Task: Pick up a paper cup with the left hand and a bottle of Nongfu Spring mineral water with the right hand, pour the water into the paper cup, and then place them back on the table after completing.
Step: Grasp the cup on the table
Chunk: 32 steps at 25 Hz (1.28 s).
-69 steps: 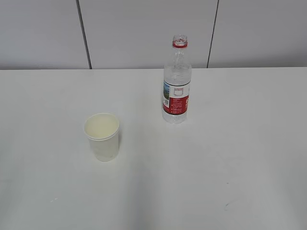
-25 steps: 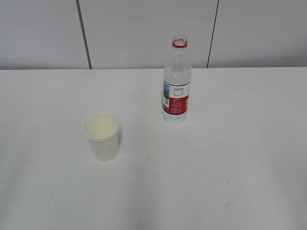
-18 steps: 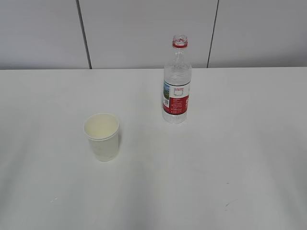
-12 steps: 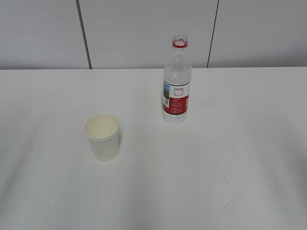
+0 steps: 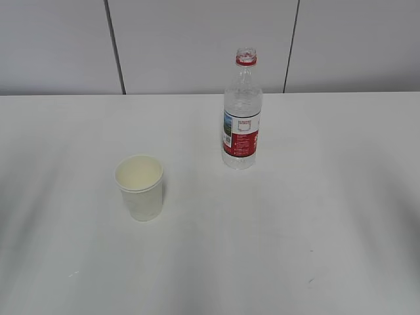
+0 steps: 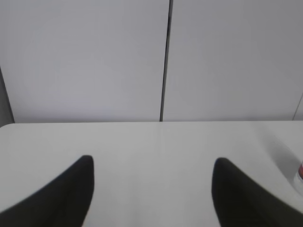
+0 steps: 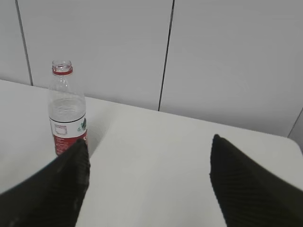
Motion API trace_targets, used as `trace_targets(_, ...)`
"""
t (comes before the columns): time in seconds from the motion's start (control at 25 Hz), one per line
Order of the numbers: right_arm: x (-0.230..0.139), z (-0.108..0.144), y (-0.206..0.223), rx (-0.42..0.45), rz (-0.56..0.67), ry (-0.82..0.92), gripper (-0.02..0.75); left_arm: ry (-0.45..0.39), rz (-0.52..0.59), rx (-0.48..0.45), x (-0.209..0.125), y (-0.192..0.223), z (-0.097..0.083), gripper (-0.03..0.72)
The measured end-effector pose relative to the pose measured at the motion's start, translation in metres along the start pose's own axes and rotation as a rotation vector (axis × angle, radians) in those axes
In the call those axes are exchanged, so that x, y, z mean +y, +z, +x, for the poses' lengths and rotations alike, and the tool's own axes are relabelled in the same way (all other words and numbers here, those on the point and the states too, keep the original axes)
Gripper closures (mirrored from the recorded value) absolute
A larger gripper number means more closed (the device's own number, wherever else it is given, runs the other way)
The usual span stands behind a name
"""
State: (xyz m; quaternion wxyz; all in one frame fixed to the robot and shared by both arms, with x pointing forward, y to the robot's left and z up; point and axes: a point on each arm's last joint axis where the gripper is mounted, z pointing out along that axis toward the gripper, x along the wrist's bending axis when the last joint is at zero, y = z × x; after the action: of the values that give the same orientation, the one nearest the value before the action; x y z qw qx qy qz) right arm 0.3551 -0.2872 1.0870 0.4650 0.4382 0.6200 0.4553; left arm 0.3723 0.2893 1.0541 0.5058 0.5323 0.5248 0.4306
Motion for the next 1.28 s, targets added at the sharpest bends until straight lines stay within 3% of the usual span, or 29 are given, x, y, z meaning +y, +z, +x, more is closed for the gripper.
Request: trace_targets(1.28, 0.0008, -0.0016, -0.0039, -0.034, -0.007, -0.064, 0.150, 0.001, -0.008, 0.000, 0.0007, 0.0004, 0.0000, 0.251)
